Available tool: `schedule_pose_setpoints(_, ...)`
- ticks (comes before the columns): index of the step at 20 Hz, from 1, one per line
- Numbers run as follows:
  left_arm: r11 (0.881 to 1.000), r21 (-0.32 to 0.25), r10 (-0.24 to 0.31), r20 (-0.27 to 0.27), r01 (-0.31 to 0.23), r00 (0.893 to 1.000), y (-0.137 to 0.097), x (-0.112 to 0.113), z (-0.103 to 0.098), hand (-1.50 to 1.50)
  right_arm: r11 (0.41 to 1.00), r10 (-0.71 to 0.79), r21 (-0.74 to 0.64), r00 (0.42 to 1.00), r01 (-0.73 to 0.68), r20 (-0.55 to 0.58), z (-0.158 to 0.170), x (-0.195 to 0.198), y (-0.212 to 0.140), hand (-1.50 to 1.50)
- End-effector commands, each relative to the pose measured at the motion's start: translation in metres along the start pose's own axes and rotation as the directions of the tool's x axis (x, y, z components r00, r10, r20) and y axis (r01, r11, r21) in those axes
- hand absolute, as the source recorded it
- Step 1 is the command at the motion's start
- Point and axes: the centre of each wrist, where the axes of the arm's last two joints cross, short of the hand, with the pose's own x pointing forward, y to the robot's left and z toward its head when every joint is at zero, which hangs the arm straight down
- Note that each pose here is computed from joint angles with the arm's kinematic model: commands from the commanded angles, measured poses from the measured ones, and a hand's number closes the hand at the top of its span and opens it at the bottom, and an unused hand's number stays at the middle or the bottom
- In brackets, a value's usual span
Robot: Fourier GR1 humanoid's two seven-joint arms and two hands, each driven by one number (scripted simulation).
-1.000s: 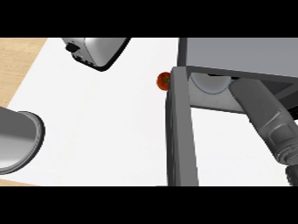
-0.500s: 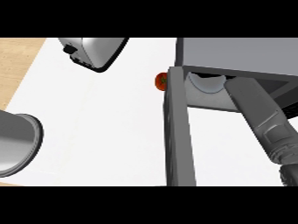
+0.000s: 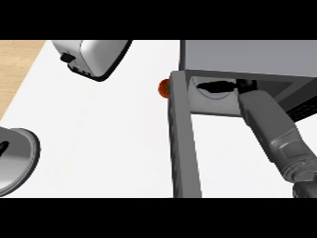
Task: Pick up the milk, place it into the microwave and close the microwave
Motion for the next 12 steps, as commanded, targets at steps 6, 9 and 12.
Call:
schedule_pose_setpoints(6, 0.995, -0.071, 0.061, -0.026, -0.063, 0.998, -0.023, -0.003, -0.012, 1.50, 0.953, -0.294, 0.057, 0.954, 0.298, -0.062, 0.041, -0.027, 0.014, -1.50)
schedule_pose_setpoints(9, 0.995, -0.080, 0.052, -0.053, -0.056, 0.997, -0.036, -0.004, -0.019, 1.50, 0.924, -0.366, 0.082, 0.926, 0.373, -0.092, 0.066, -0.041, 0.018, -1.50)
schedule_pose_setpoints(12, 0.990, -0.113, 0.074, -0.062, -0.081, 0.995, -0.040, 0.002, -0.030, 1.50, 0.903, -0.416, 0.074, 0.904, 0.423, -0.094, 0.082, -0.048, 0.022, -1.50)
